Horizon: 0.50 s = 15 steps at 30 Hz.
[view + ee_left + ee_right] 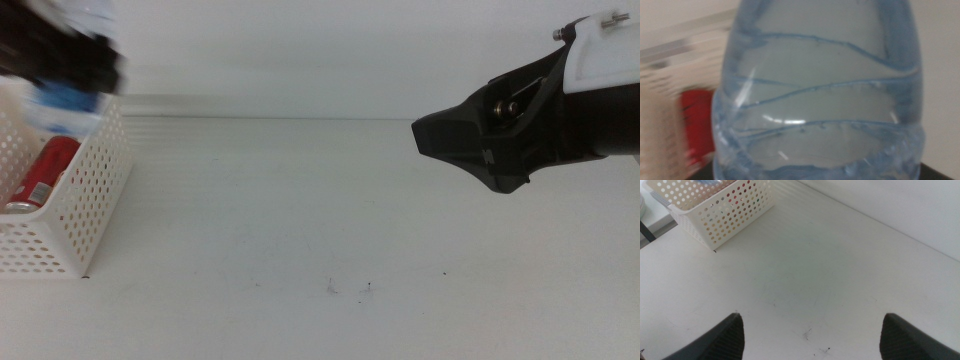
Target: Use arms to grab the bottles and put them into the dustbin to the left of the table.
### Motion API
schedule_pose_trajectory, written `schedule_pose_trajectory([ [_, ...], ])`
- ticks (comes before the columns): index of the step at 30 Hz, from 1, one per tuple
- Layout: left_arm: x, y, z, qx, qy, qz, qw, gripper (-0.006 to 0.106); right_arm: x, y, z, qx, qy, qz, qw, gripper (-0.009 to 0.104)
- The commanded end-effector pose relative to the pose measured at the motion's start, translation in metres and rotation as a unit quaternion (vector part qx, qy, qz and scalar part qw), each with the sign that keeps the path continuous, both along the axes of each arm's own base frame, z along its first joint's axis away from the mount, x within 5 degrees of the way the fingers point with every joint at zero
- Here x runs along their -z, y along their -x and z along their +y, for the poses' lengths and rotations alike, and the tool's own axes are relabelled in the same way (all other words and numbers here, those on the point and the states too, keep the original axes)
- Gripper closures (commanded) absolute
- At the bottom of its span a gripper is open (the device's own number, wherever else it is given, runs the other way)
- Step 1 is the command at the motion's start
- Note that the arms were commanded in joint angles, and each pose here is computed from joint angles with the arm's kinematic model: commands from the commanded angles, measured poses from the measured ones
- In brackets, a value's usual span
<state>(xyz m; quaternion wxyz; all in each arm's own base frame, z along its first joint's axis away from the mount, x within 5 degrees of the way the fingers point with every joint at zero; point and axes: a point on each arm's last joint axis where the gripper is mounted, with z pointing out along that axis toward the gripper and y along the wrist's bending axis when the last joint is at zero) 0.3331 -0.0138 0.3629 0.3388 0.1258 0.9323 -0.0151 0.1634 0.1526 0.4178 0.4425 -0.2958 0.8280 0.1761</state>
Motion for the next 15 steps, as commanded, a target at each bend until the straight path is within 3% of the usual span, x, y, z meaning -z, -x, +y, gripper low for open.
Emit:
schedule_pose_trajectory([
  [1, -0.023, -0.002, 0.031, -0.016, -0.004, 0.004, 1.0, 0.096, -0.005, 0.002, -0.001, -0.004, -0.004, -0.012, 1.0, 0.009],
  [6, -0.029, -0.013, 0.08, -0.042, -0.001, 0.039, 0.998, 0.096, -0.005, 0.002, -0.001, -0.004, -0.004, -0.012, 1.0, 0.009],
  [15, 0.021, -0.043, 0.121, -0.067, -0.006, 0.096, 0.993, 0.096, -0.005, 0.002, -0.001, -0.004, -0.004, -0.012, 1.0, 0.009],
])
